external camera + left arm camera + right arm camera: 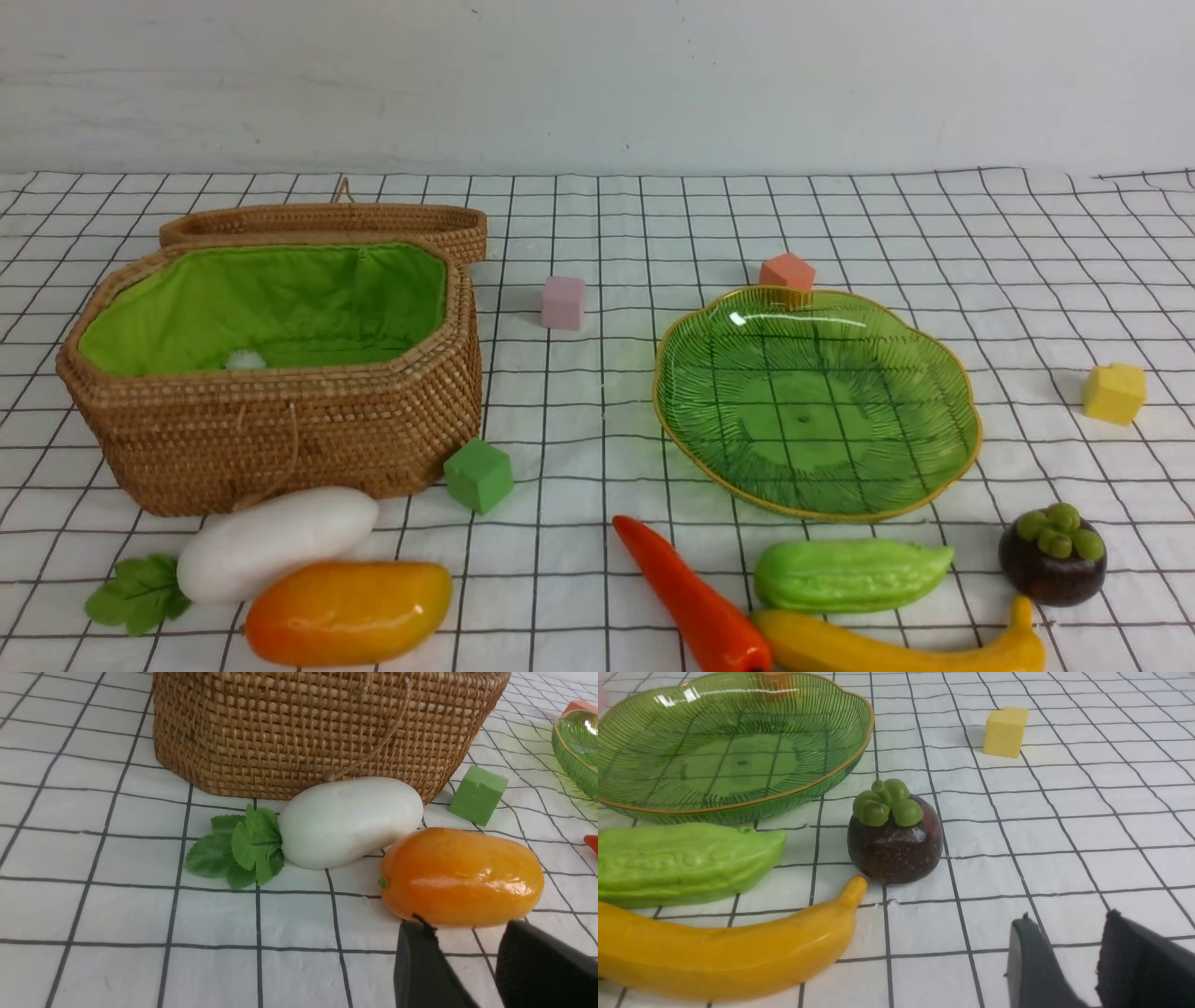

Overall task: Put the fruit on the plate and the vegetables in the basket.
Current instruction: Grab the mango with your left arm and place it on the right plate, then take a daikon with your left arm and place it on the basket on the left.

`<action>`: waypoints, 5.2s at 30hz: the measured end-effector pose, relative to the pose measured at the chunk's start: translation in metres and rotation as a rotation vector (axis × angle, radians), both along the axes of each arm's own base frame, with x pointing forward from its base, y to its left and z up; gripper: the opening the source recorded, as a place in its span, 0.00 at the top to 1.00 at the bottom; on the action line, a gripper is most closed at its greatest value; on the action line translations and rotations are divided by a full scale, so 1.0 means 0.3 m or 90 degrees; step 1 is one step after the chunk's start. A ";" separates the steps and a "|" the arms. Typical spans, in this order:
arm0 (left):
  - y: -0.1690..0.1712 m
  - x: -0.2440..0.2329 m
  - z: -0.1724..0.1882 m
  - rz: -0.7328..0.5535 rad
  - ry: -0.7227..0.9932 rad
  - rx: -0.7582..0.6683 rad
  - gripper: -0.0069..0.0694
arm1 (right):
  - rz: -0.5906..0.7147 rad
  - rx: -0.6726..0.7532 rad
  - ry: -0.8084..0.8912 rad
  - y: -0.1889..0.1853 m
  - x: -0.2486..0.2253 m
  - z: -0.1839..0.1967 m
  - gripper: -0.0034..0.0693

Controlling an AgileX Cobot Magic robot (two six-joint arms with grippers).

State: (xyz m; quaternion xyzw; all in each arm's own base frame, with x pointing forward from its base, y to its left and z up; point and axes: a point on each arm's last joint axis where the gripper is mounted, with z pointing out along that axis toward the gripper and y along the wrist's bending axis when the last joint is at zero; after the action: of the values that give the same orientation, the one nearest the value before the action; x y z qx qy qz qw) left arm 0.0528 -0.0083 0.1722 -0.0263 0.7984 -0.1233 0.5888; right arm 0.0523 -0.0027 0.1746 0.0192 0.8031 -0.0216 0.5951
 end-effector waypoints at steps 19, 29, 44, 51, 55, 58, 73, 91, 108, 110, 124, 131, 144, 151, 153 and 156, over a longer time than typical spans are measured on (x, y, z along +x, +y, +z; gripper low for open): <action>0.025 -0.113 0.561 -0.044 -0.515 -0.375 0.60 | 0.000 0.000 0.000 0.000 0.000 0.000 0.62; -0.028 0.042 0.817 -0.006 -0.070 -0.202 0.60 | 0.000 0.000 0.000 0.000 0.000 0.000 0.62; -0.180 0.430 0.547 -0.219 0.394 0.158 0.46 | 0.000 0.000 0.000 0.000 0.000 0.000 0.62; -0.337 0.535 0.375 -0.418 0.456 0.391 0.12 | 0.000 0.000 0.000 0.000 0.000 0.000 0.62; -0.393 0.592 0.290 -0.461 0.446 0.504 0.04 | 0.000 0.000 0.000 0.000 0.000 0.000 0.62; -0.437 0.634 0.213 -0.499 0.444 0.553 0.03 | 0.000 0.000 0.000 0.000 0.000 0.000 0.62; -0.470 0.715 0.036 -0.528 0.492 0.614 0.07 | 0.000 0.000 0.000 0.000 0.000 0.000 0.62; -0.508 0.721 0.066 -0.531 0.560 0.525 0.25 | 0.000 0.000 0.000 0.000 0.000 0.000 0.62; -0.825 0.969 0.440 -0.551 0.296 0.267 0.25 | 0.000 0.000 0.000 0.000 0.000 0.000 0.62; -0.908 1.015 0.415 -0.549 0.262 0.254 0.25 | 0.000 0.000 0.000 0.000 0.000 0.000 0.62; -1.102 1.183 0.195 -0.406 0.283 0.169 0.14 | 0.000 0.000 0.000 0.000 0.000 0.000 0.62; -1.035 1.120 0.365 -0.426 0.301 0.215 0.03 | 0.000 0.000 0.000 0.000 0.000 0.000 0.62; -0.435 0.895 0.816 -0.320 0.348 0.310 0.22 | 0.000 0.000 0.000 0.000 0.000 0.000 0.62; -0.241 0.796 0.409 -0.342 0.610 0.379 0.26 | 0.000 0.000 0.000 0.000 0.000 0.000 0.62; -0.224 0.788 0.339 -0.340 0.624 0.401 0.26 | 0.000 0.000 0.000 0.000 0.000 0.000 0.62; -0.210 0.786 0.270 -0.333 0.619 0.429 0.26 | 0.000 0.000 0.000 0.000 0.000 0.000 0.62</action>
State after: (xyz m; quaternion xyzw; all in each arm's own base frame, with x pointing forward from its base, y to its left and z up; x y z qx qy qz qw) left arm 0.2887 -0.0713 0.2531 0.3026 0.9490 0.0202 0.0866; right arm 0.0523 -0.0027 0.1746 0.0189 0.8031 -0.0219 0.5951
